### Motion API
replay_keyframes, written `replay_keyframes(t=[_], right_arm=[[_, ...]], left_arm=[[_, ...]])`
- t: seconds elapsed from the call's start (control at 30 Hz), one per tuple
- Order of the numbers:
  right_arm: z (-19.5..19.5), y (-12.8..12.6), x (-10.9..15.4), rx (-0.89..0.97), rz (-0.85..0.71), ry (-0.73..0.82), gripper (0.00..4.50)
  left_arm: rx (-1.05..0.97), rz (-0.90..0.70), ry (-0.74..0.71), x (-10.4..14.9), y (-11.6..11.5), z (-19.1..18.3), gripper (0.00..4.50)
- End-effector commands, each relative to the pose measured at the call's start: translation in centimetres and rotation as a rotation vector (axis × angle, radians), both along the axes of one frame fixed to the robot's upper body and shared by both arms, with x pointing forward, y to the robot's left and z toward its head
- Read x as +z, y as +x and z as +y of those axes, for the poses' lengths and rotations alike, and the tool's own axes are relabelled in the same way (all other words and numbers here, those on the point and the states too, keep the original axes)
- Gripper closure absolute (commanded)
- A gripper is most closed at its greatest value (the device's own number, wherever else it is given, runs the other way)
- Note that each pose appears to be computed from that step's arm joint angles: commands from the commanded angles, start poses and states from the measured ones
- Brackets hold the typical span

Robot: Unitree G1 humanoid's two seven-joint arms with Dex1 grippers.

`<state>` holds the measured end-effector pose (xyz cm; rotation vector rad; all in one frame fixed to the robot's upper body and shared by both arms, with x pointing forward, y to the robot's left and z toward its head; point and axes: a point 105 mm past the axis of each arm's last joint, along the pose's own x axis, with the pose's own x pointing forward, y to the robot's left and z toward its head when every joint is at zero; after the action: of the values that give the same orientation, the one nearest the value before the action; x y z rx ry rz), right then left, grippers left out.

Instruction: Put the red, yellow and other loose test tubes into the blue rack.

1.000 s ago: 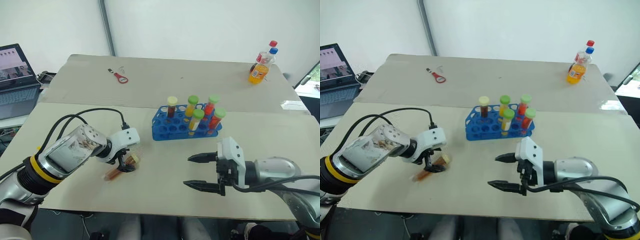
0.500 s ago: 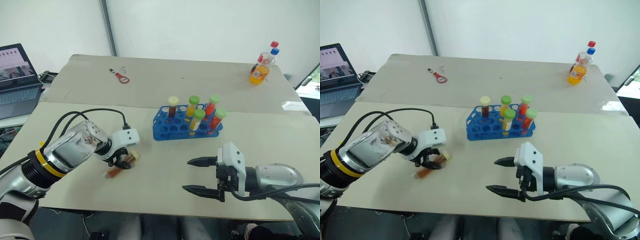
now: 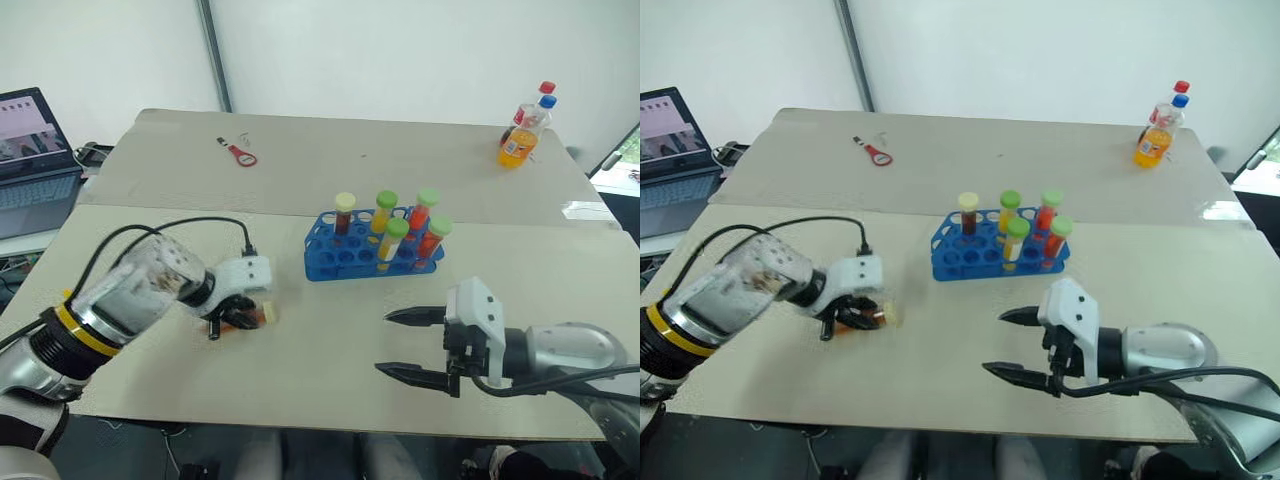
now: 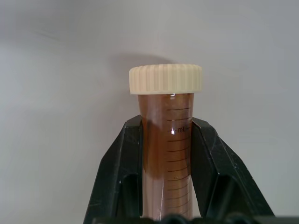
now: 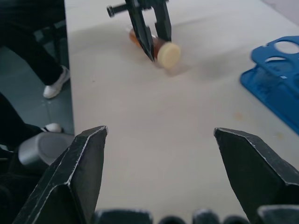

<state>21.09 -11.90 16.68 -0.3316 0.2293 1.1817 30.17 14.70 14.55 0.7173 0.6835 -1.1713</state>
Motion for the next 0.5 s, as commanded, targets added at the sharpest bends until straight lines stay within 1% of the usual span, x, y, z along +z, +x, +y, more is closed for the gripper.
replay_keyframes(t=[0.03,0.07,0.13,0.23,0.3,0.33,0.37,0.43,0.5], right_arm=[[-0.8,0.5,1.7,-0.025,-0.079,-0.002,0.44],[-1.0,0.7,2.2,-0.038,-0.103,0.002,0.44],[-1.1,0.8,3.3,-0.054,-0.153,0.031,0.44],[-1.4,0.8,4.0,-0.081,-0.146,0.058,0.44],[-1.6,1.0,4.0,-0.107,-0.138,0.050,0.44],[-1.8,1.2,4.0,-0.129,-0.136,0.036,0.44],[-1.9,1.5,3.9,-0.151,-0.136,0.024,0.44],[-1.8,1.8,3.9,-0.172,-0.142,0.010,0.44],[-1.7,2.0,3.9,-0.191,-0.149,0.006,0.44]], left_arm=[[-0.072,-0.103,-0.255,5.1,0.7,-2.5,3.63],[-0.092,-0.120,-0.364,6.6,0.8,-3.5,3.63],[-0.048,-0.180,-0.503,8.6,2.0,-4.7,3.63],[0.005,-0.232,-0.672,10.4,3.3,-6.3,3.63],[0.026,-0.272,-0.743,10.8,3.9,-7.2,3.63],[0.056,-0.348,-0.756,10.6,4.8,-7.6,3.63],[0.070,-0.377,-0.788,10.3,5.3,-8.1,3.63],[0.112,-0.387,-0.856,9.9,6.1,-9.1,3.63],[0.093,-0.392,-0.899,9.4,6.0,-10.2,3.63]])
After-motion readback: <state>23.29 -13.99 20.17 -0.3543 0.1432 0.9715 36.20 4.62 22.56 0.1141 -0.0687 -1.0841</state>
